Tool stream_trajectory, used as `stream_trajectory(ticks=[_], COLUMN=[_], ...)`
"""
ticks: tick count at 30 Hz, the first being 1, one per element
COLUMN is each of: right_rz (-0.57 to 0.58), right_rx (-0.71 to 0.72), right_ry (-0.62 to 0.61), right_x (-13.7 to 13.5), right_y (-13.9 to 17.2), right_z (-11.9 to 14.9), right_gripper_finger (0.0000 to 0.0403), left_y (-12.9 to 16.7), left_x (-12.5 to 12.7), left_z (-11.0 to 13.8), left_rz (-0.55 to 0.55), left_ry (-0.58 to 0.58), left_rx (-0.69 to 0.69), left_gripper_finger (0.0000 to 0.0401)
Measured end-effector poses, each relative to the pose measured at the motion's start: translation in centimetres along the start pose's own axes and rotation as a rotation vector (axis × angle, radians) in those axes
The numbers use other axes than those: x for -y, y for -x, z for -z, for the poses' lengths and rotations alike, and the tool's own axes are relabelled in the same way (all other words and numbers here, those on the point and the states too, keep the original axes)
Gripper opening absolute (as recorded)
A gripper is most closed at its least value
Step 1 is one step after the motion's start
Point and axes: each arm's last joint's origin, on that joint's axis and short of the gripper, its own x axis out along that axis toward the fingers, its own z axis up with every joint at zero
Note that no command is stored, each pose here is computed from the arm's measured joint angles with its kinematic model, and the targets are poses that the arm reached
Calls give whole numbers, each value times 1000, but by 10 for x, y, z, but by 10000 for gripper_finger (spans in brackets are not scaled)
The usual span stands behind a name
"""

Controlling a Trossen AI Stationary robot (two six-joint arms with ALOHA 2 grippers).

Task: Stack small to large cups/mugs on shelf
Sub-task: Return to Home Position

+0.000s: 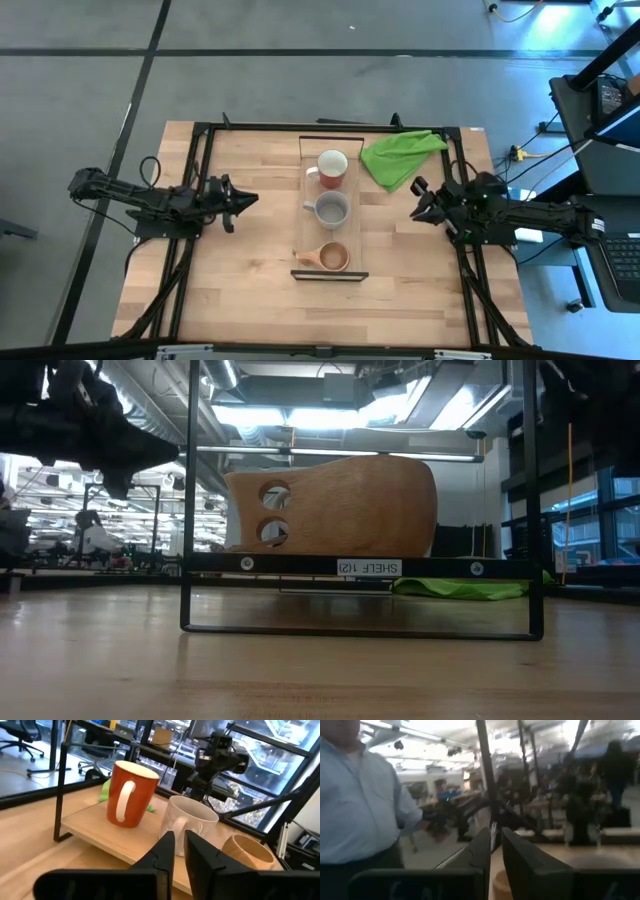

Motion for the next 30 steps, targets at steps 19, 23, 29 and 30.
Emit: stream_trajectory(ticks=[19,23,29,30], right_rz=[333,333,332,332], right_rx=[-165,-164,-165,-165], right_ry=[-128,-127,-128,-128], right_x=[16,16,16,16], right_y=[5,5,5,5], right_z=[27,27,27,27], right_gripper_finger=[49,49,49,49], left_y=[1,1,1,1], left_x=[-8,-8,-8,-8], left_z=[15,15,15,15], left_rz=[-100,-100,-101,-101], left_ry=[-198,-198,-199,-199], left_rx=[-139,-139,-140,-140], left_gripper_finger=[35,35,35,35])
